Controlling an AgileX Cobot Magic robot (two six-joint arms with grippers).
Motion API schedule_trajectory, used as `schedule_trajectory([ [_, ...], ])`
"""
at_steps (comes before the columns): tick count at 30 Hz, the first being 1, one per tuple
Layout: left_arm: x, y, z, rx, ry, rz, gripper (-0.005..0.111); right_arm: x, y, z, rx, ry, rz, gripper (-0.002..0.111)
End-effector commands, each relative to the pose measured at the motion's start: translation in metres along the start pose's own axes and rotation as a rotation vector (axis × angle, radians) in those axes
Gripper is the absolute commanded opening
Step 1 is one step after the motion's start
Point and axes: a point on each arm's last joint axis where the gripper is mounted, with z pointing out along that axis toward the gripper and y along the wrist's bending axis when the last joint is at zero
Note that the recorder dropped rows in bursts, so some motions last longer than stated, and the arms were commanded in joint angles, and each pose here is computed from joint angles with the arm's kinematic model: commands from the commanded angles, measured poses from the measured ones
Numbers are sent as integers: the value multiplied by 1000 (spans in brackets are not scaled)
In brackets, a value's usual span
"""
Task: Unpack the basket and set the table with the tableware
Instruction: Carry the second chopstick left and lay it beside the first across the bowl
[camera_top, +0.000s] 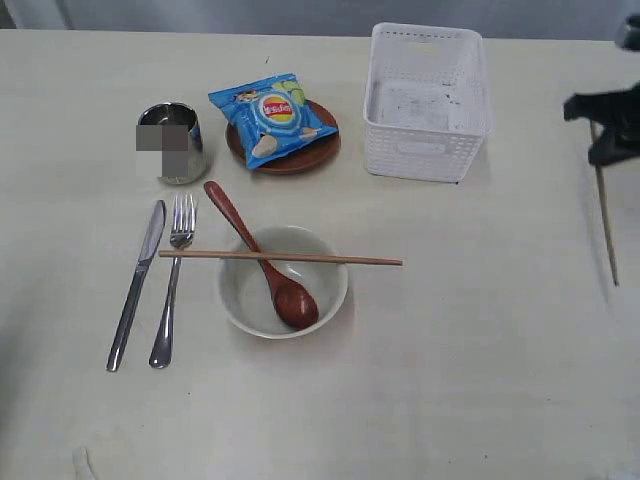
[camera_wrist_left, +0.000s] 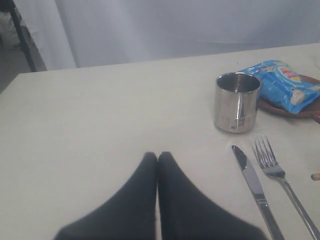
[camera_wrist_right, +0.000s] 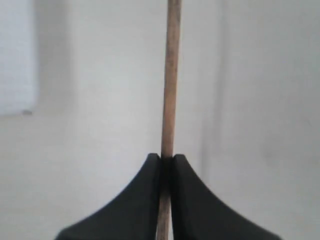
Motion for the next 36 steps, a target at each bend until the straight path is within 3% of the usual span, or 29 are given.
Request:
schedule_trajectory([
  [1,1,0,0,4,-1,1,0,-19,74,-49,-105,-81,-240,-1],
  [4,1,0,0,4,-1,1,0,-17,131,-77,-178,-76,-433,-1],
  [9,1,0,0,4,-1,1,0,14,224,-110,-252,-3,-790,-1],
  [15,1,0,0,4,-1,1,0,68,297,-116,-181,12,-1165,-1],
  [20,1,0,0,4,-1,1,0,107,332,-92,-133,116,-1409,-1],
  [24,1,0,0,4,-1,1,0,122,344,-67,-60,190,-1553,-1],
  [29,1,0,0,4,-1,1,0,124,347,-41,-15,251,-1620,-1],
  [36,1,0,0,4,-1,1,0,130,360,-37,-149,191,-1568,-1],
])
